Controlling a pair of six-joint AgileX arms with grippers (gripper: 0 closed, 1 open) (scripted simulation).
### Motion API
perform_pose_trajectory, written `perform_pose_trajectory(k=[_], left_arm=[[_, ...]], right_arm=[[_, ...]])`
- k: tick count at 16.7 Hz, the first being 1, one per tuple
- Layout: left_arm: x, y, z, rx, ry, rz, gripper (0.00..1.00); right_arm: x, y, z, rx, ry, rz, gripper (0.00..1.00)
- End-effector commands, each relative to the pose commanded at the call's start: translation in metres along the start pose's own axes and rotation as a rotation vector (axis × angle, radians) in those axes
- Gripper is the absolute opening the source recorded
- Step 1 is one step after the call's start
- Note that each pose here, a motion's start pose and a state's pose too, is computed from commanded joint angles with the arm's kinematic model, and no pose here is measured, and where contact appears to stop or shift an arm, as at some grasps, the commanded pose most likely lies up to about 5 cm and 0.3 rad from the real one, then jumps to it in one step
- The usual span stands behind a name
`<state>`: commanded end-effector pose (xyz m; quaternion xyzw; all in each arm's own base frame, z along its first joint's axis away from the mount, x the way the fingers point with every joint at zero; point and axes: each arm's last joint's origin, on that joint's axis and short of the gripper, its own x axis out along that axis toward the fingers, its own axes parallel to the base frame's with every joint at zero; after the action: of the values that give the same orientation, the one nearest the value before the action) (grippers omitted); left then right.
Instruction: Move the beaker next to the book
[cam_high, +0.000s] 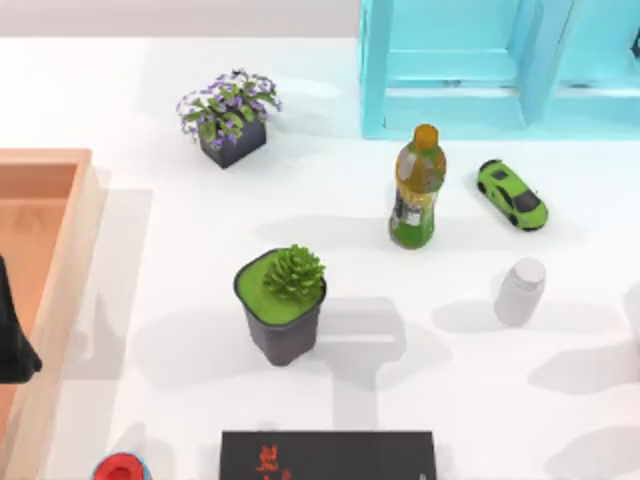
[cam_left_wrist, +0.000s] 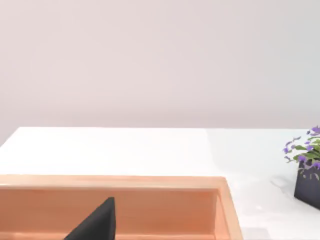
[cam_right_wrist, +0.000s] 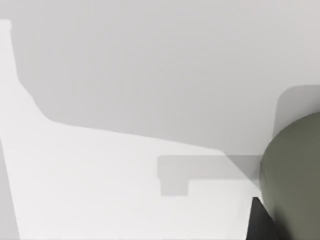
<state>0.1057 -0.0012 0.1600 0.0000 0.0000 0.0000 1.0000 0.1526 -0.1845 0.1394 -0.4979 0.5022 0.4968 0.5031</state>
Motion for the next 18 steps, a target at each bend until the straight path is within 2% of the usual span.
perform_pose_trajectory(k=[5, 10, 15, 18], left_arm=[[0.000, 0.000, 0.000, 0.000, 0.000, 0.000, 1.00], [0.000, 0.000, 0.000, 0.000, 0.000, 0.000, 1.00], [0.000, 0.000, 0.000, 0.000, 0.000, 0.000, 1.00], [0.000, 0.000, 0.000, 0.000, 0.000, 0.000, 1.00]], right_arm=[[-0.018, -0.002, 0.000, -0.022, -0.013, 0.013, 0.00], [-0.050, 0.000, 0.000, 0.000, -0.001, 0.001, 0.00], [-0.048, 0.000, 0.000, -0.001, -0.004, 0.004, 0.00], [-0.056, -0.011, 0.003, 0.014, 0.026, -0.030, 0.00]])
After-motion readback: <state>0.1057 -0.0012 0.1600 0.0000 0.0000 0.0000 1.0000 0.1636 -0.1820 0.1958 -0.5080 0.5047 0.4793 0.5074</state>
